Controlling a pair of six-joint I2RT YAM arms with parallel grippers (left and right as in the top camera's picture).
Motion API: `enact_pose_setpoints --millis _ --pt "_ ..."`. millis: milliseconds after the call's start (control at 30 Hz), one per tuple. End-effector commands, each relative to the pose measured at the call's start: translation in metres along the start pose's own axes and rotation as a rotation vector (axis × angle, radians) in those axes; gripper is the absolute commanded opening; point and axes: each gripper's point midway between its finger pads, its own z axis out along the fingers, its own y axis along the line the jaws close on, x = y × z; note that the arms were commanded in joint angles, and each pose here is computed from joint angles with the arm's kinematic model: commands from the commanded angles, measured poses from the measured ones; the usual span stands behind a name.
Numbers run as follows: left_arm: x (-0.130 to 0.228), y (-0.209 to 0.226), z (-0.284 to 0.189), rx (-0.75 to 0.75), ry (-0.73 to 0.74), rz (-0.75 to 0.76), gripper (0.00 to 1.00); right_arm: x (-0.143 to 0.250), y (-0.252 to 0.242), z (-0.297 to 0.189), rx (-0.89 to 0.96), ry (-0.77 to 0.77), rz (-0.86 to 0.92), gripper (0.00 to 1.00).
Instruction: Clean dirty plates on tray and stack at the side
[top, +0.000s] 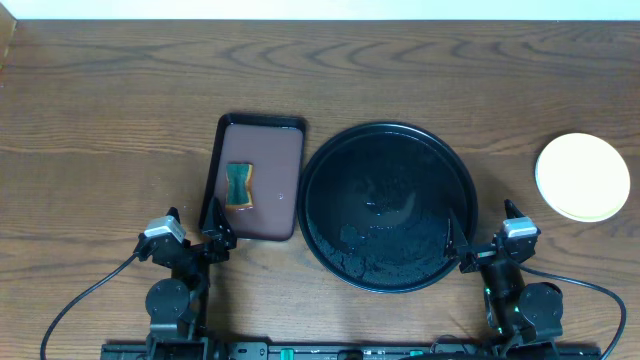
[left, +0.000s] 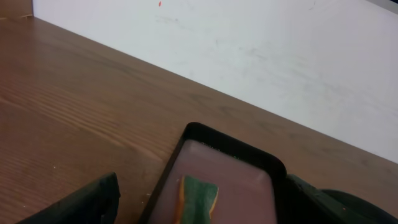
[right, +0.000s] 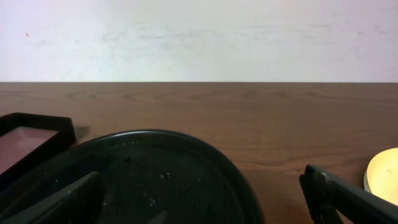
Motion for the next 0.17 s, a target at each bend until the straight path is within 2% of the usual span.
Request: enact_pose_setpoints --millis 0,133 --pt "0.0153 0.0092 0.0007 -0.035 0.045 0.004 0.83 0.0008 -0.0035 0.0000 0.015 0.000 0.011 0.99" --pt "0.0152 0.0093 0.0007 -0.035 0.045 0.004 0.84 0.0008 -0.0035 0.0000 0.015 0.000 0.011 0.99"
